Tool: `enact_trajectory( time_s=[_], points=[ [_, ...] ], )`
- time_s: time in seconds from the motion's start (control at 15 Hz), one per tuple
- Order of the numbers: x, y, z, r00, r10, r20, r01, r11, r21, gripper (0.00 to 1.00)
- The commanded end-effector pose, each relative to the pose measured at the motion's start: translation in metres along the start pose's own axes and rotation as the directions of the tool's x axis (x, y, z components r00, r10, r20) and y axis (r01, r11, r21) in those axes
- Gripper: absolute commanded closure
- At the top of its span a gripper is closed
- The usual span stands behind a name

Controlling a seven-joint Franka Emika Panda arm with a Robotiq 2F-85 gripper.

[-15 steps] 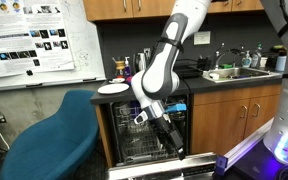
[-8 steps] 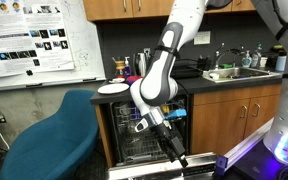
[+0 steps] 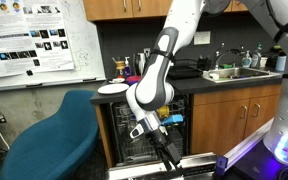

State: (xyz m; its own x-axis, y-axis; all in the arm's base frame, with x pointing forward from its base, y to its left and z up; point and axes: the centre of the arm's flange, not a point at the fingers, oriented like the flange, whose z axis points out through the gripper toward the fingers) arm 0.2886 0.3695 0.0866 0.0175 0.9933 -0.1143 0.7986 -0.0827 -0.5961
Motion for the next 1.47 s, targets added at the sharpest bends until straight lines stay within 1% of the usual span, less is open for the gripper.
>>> enact_trajectory(
  time_s=[0.0,0.47,0.6,1.0,1.27,1.4],
  points=[
    [0.006,-0.014,0.004,1.000,0.005,-0.022,-0.004,1.000,0.012,0.00],
    [0.021,-0.032,0.014,0.999,-0.027,-0.018,0.027,1.000,0.001,0.00],
    [0.030,-0.035,0.020,0.999,-0.045,-0.003,0.045,0.999,-0.007,0.00],
    [0.051,-0.045,0.046,0.996,-0.075,0.048,0.074,0.997,0.011,0.00],
    [0.062,-0.043,0.055,0.995,-0.081,0.055,0.082,0.997,-0.008,0.00],
    [0.070,-0.040,0.059,0.995,-0.087,0.044,0.088,0.995,-0.035,0.00]
  ],
)
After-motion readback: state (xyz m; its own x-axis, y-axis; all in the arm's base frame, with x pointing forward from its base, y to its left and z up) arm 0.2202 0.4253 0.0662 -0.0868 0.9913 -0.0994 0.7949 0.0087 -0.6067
